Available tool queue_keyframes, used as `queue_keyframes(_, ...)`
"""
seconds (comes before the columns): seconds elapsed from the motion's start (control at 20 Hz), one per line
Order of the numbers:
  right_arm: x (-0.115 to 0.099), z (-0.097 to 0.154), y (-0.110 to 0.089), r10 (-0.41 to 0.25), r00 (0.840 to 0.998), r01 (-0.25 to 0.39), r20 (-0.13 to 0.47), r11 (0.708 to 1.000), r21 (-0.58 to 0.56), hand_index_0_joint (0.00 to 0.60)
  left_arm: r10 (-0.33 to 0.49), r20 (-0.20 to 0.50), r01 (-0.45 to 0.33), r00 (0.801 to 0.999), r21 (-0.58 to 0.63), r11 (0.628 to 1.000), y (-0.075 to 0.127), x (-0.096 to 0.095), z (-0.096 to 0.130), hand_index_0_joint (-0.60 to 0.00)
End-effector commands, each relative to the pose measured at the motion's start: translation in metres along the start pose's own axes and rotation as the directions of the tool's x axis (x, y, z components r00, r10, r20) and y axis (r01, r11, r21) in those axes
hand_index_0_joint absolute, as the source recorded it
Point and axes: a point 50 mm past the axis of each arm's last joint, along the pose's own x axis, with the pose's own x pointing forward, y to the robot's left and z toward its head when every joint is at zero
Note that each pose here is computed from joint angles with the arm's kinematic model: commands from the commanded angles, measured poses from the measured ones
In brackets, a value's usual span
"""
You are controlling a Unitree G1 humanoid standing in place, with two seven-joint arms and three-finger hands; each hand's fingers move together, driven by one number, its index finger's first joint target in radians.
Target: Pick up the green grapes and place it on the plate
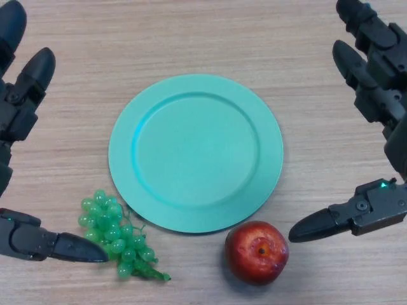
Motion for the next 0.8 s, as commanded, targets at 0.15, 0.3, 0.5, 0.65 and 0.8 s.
queue_keyframes(0.15,-0.003,0.028,-0.009,-0.062,0.979,0.068,0.194,0.997,-0.029,0.000,-0.013,0.180,-0.006,0.984,0.105,0.994,0.004,-0.005,0.026,0.000)
queue_keyframes(0.3,-0.002,0.027,-0.008,-0.060,0.979,0.066,0.193,0.997,-0.027,0.000,-0.011,0.179,-0.009,0.984,0.108,0.994,0.003,-0.006,0.025,0.000)
queue_keyframes(0.5,-0.001,0.026,-0.005,-0.052,0.981,0.058,0.185,0.998,-0.028,0.000,0.001,0.178,-0.021,0.984,0.110,0.994,0.004,-0.008,0.021,0.000)
queue_keyframes(0.65,0.001,0.025,-0.002,-0.042,0.983,0.047,0.181,0.999,-0.022,0.000,0.052,0.188,-0.099,0.981,0.249,0.963,0.007,-0.012,0.008,0.000)
queue_keyframes(0.8,0.003,0.026,0.002,-0.030,0.982,0.034,0.186,0.999,-0.021,0.000,0.108,0.156,-0.153,0.982,0.319,0.935,0.011,-0.020,-0.009,0.000)
